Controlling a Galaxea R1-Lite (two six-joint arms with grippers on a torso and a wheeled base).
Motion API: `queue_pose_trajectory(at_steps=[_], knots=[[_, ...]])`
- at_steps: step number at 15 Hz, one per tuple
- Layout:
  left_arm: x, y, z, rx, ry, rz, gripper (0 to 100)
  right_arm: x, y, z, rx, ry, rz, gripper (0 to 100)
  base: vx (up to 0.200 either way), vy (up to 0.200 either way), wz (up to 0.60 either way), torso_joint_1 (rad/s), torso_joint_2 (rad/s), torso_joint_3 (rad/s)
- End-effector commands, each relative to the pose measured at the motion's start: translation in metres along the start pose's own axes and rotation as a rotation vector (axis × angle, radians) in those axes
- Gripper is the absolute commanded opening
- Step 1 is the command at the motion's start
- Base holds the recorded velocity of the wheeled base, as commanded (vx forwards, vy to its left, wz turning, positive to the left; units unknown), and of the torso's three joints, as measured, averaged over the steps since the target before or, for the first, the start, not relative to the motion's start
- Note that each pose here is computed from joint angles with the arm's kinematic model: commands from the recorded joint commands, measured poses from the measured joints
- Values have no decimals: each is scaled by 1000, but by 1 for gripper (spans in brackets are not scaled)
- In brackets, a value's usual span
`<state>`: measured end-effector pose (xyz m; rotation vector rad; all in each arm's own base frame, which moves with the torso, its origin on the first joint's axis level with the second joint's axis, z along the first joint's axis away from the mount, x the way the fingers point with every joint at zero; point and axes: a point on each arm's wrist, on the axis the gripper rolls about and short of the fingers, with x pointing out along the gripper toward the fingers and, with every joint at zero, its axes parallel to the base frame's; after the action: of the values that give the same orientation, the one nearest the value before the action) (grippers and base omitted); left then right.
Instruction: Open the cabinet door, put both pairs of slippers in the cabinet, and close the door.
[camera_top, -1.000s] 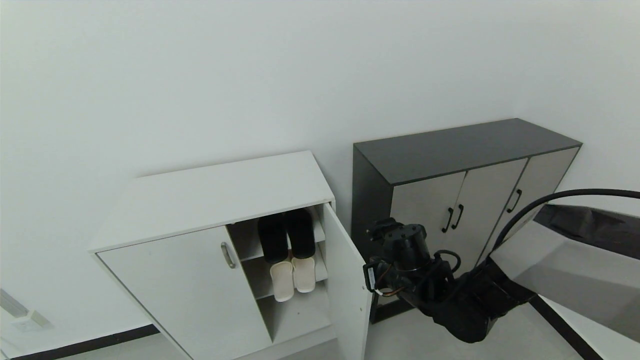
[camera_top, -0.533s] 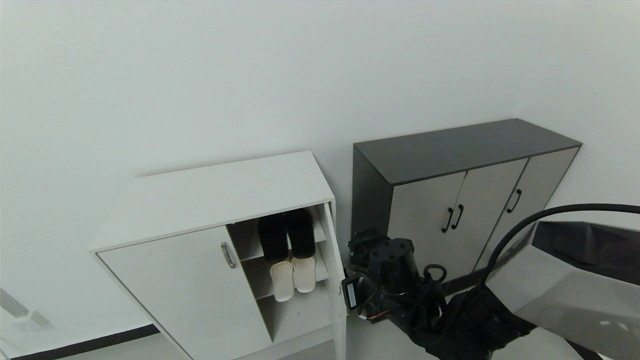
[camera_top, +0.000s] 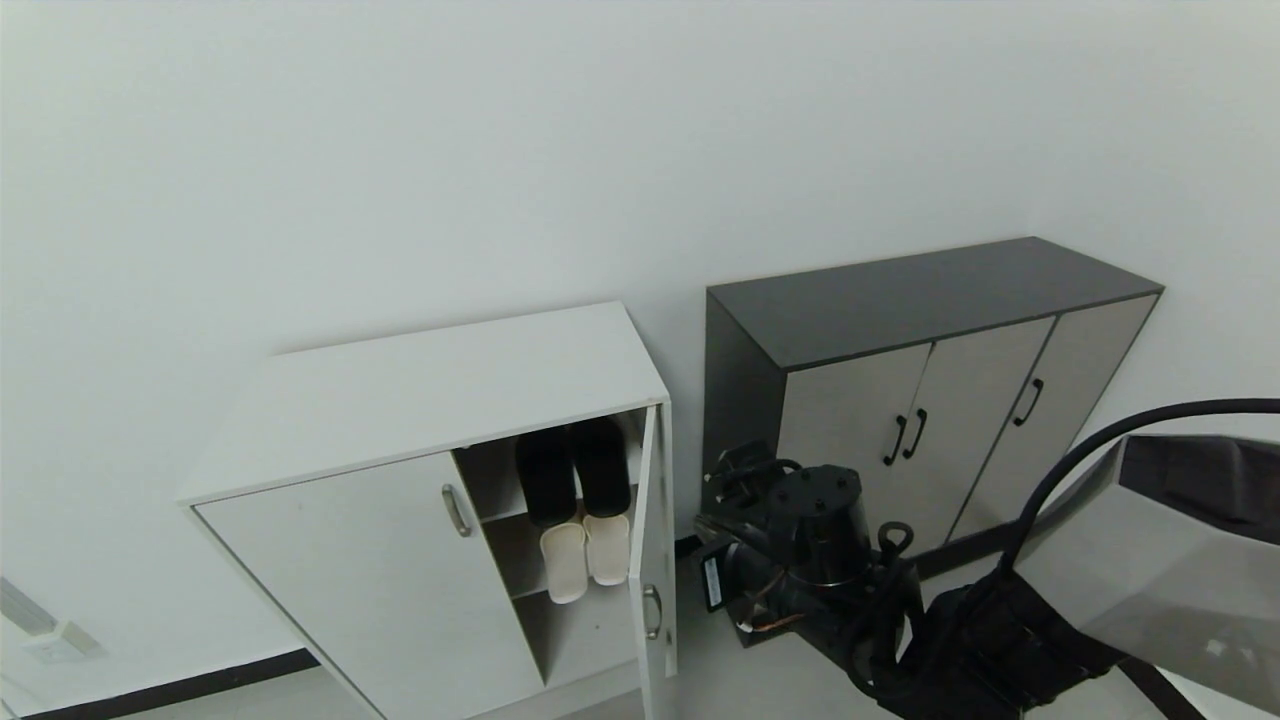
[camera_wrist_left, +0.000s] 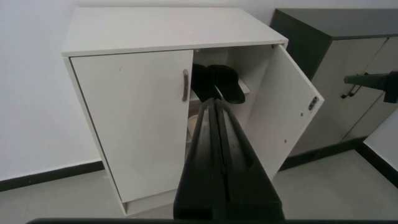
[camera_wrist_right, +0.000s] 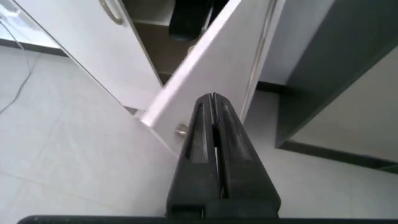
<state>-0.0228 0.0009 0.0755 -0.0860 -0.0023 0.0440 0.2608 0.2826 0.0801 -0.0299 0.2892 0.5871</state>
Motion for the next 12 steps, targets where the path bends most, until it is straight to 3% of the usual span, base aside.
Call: queue_pose_trajectory(at_steps=[1, 3, 9, 12], knots=[[0, 0, 0, 0, 0, 0, 0, -1, -2, 3, 2, -8, -3, 0, 0, 0, 0, 0, 0, 0], [0, 0, 0, 0, 0, 0, 0, -1, -2, 2, 0, -5, -5, 0, 0, 0, 0, 0, 0, 0], [0, 0, 0, -1, 2, 1, 0, 2, -3, -3, -16, 6, -9, 0, 0, 0, 600, 6, 3, 4], [0, 0, 0, -2, -1, 0, 0, 8, -16, -4, -11, -16, -38, 0, 0, 0, 0, 0, 0, 0]])
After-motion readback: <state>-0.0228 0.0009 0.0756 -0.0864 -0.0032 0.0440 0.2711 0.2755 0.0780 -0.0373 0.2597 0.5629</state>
